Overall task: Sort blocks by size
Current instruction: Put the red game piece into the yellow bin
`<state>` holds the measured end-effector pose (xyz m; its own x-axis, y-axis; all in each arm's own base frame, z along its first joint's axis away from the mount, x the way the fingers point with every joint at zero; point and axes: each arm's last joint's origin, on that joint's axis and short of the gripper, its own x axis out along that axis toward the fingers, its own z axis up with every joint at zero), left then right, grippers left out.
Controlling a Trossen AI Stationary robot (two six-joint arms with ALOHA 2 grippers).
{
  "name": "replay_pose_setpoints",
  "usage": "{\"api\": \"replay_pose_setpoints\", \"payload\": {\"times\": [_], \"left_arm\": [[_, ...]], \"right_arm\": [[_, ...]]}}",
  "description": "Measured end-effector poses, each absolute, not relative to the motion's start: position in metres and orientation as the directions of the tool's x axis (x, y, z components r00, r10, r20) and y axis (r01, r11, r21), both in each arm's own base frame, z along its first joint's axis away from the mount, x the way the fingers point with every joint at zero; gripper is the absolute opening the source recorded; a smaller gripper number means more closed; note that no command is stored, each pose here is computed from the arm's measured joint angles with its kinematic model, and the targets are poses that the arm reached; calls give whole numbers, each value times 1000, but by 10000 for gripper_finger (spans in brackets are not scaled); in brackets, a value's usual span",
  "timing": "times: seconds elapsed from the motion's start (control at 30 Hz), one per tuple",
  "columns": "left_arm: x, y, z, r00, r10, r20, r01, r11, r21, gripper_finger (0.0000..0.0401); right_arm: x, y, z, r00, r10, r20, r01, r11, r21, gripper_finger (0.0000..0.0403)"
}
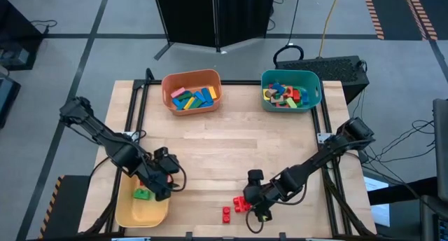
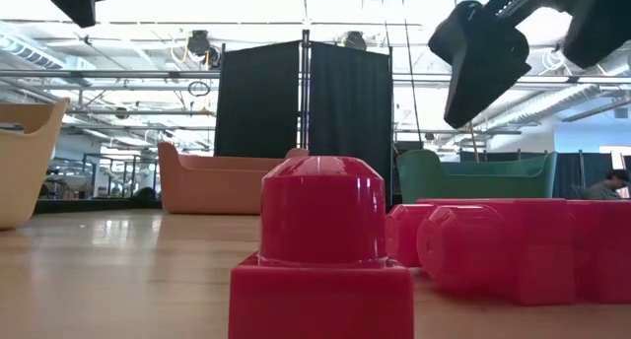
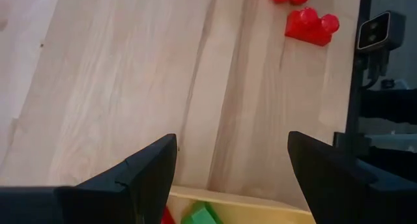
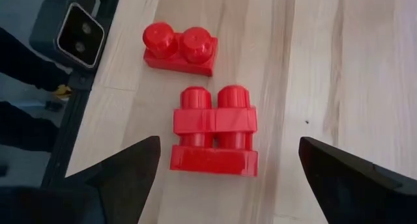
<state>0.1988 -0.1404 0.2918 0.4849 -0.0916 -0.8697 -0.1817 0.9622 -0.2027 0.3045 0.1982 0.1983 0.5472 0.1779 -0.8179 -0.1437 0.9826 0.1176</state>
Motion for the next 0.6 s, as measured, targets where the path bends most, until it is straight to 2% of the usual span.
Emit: {"api": "replay_pose_setpoints", "payload": {"times": [0.6], "left_arm": [[207,-145,290,520,-111,-847,-186,953,-239,287]], "right_arm": [[314,214,142,473,135,-871,-146,987,74,355]]}}
